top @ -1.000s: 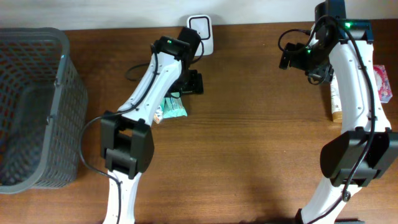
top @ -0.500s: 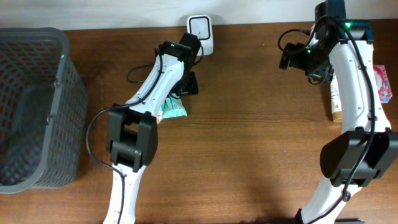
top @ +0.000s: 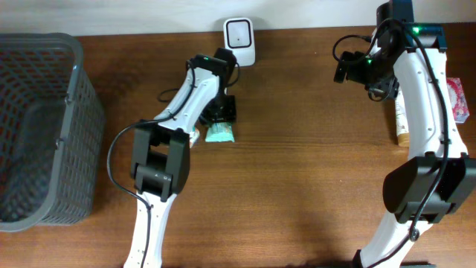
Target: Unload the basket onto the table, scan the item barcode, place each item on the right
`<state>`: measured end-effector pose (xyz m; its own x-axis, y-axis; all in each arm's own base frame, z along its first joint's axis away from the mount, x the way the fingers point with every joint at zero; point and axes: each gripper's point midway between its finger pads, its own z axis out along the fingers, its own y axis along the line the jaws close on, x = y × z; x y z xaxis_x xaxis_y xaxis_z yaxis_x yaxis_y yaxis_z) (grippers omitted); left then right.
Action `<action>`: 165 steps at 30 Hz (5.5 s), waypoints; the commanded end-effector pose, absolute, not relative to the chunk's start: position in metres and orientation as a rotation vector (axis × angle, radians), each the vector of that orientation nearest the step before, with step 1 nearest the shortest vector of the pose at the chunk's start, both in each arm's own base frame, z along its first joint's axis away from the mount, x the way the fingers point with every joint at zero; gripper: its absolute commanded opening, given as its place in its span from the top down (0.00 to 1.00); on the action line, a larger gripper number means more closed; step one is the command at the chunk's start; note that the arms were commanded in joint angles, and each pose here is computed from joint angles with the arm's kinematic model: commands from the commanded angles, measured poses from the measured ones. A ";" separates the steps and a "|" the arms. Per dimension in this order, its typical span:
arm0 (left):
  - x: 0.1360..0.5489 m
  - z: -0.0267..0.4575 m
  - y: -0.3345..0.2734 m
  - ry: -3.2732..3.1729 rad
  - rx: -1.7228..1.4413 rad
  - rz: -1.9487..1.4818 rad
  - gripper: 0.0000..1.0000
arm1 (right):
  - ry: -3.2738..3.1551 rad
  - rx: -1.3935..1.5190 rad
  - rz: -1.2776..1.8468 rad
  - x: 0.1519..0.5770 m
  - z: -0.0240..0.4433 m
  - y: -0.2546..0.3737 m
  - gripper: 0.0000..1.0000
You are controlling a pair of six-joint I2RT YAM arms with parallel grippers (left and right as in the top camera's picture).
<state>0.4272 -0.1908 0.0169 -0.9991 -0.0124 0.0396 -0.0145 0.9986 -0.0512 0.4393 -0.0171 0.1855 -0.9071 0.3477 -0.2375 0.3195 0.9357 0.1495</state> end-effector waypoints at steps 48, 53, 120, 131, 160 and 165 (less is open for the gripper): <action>0.487 0.188 -0.064 -3.383 0.236 0.043 0.01 | 2.869 0.127 0.672 0.431 0.181 0.132 0.01; 0.487 0.188 -0.064 -3.383 0.236 0.044 0.01 | 2.896 -0.009 0.586 0.428 0.142 0.168 0.01; 0.487 0.188 -0.065 -3.383 0.231 0.045 0.01 | 2.737 -0.097 1.606 0.357 0.105 0.181 0.96; 0.487 0.188 -0.065 -3.383 0.231 0.045 0.01 | 3.002 0.493 1.098 0.345 0.026 0.060 0.48; 0.487 0.188 -0.065 -3.383 0.231 0.045 0.01 | 3.156 -0.348 -0.103 0.320 0.021 0.151 0.60; 0.487 0.188 -0.065 -3.383 0.231 0.045 0.01 | 3.115 -0.286 0.416 0.339 0.041 0.197 0.69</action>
<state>0.4855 -0.0659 0.1851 -0.9613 -0.1492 -0.2318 -0.1409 0.9887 -0.0518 0.3286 0.1691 0.0183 -0.9754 -0.2203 0.0122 -0.2198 0.9749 0.0345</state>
